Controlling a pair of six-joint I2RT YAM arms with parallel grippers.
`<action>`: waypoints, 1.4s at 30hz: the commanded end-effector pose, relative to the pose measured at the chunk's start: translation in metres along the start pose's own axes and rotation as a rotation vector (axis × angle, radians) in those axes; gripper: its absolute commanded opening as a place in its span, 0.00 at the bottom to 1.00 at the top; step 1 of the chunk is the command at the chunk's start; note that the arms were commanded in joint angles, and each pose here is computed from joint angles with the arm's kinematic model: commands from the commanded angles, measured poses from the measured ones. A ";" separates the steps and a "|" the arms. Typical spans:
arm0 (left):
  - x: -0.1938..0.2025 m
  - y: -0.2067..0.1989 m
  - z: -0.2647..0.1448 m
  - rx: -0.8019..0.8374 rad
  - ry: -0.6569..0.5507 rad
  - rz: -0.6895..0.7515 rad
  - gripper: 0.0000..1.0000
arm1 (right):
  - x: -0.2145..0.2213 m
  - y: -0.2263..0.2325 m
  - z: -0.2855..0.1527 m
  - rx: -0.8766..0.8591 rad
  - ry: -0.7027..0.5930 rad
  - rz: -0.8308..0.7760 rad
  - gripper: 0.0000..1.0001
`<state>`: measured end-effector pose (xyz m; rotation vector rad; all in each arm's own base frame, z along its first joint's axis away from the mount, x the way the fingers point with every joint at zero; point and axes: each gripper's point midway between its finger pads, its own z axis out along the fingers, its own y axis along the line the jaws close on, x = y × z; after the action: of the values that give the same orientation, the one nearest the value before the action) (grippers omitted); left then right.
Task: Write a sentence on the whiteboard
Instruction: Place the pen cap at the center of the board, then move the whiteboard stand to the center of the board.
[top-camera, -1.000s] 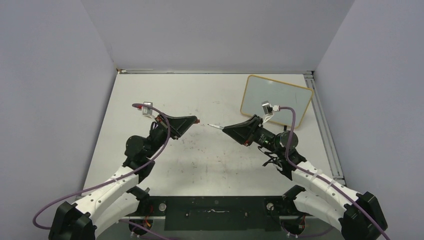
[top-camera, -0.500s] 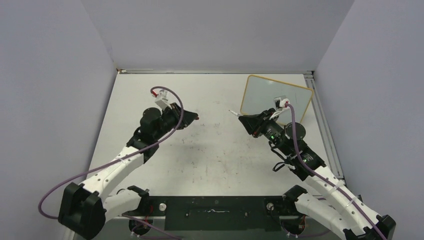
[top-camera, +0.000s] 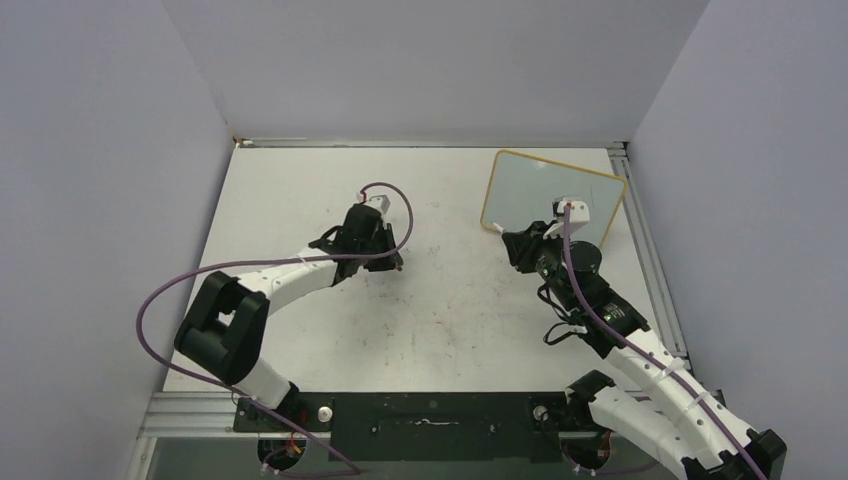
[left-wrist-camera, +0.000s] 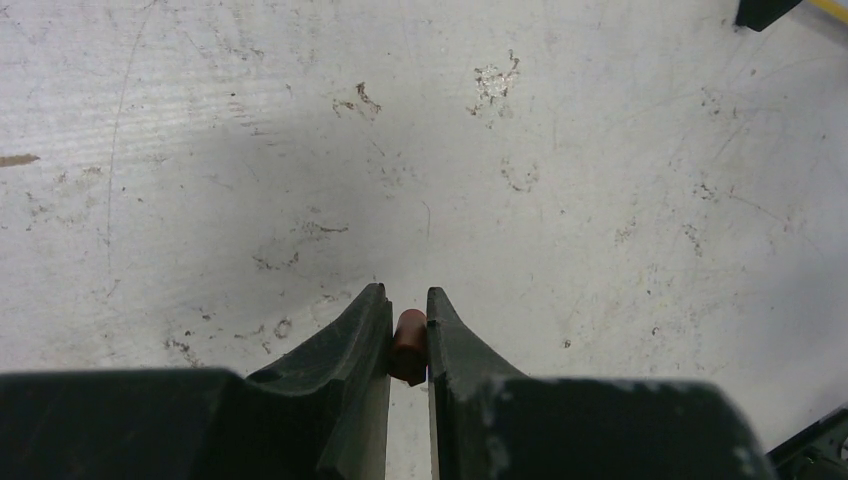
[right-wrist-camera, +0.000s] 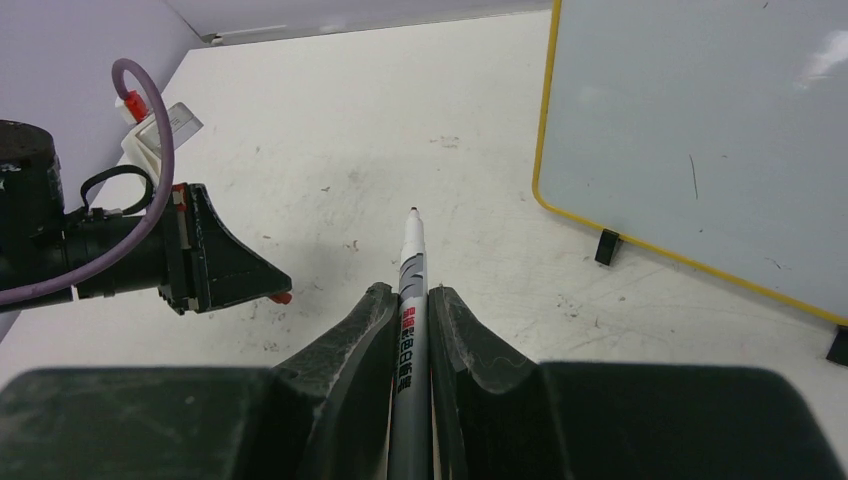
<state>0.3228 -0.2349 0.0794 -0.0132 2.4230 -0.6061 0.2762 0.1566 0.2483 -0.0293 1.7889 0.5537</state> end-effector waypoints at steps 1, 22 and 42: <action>-0.008 0.000 0.014 -0.009 0.027 0.030 0.04 | -0.004 -0.012 0.004 0.043 -0.022 -0.004 0.05; 0.013 0.040 0.040 -0.157 0.053 0.055 0.39 | -0.017 -0.030 -0.008 0.107 -0.090 0.043 0.05; -0.052 -0.139 0.047 0.216 -0.261 0.218 0.74 | -0.076 -0.052 -0.033 0.273 -0.282 0.043 0.05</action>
<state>0.3538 -0.3125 0.1026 0.2164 2.2182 -0.5693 0.2805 0.0982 0.2630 0.1855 1.7032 0.3759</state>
